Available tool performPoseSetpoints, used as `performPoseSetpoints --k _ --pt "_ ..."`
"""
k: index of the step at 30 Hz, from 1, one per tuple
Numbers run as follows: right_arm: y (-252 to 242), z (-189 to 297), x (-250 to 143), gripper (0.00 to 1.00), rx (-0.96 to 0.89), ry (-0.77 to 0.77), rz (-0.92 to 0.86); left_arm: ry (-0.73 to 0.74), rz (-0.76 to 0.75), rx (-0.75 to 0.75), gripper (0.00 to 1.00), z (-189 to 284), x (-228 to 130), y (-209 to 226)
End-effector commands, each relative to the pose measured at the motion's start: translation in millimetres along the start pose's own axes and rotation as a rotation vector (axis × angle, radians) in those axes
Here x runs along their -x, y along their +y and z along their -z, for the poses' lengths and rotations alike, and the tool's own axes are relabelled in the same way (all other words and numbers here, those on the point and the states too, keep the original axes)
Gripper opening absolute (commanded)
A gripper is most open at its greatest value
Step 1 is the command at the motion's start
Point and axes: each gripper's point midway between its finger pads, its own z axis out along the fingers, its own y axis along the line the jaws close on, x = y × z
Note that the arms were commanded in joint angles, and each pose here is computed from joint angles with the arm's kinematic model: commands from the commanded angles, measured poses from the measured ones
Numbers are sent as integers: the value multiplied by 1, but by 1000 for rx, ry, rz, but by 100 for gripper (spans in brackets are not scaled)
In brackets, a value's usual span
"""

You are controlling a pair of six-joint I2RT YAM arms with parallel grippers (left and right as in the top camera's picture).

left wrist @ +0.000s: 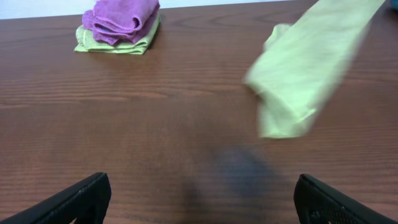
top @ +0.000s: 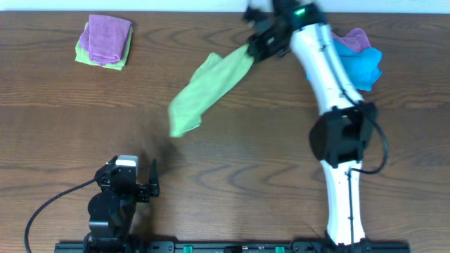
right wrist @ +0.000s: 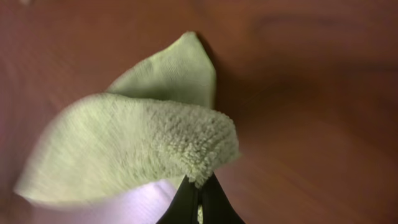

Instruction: Fold the cloth

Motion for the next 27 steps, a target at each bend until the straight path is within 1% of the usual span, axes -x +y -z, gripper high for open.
performPoseSetpoints --k 1,4,7,10,13,16,21,23,27 --pt "-31 51 25 1 -88 -112 -50 14 -9 3 95 -3 -7 0" --pt "-40 88 35 1 -117 -173 -58 14 -9 3 95 -3 -7 0" --pt "-33 113 37 1 -125 -197 -52 14 -9 3 95 -3 -7 0" --pt "-16 124 38 1 -117 -205 -23 14 -9 3 95 -3 -7 0" --pt "9 122 42 1 -94 -208 14 14 -9 3 95 -3 -7 0" --pt "45 111 47 1 -27 -206 69 14 -9 3 95 -3 -7 0" --pt "129 97 54 1 121 -219 196 14 -9 3 95 -3 -7 0" --pt "164 100 52 1 184 -227 246 14 -9 3 95 -3 -7 0" --pt "202 121 49 1 220 -258 338 14 -9 3 95 -3 -7 0"
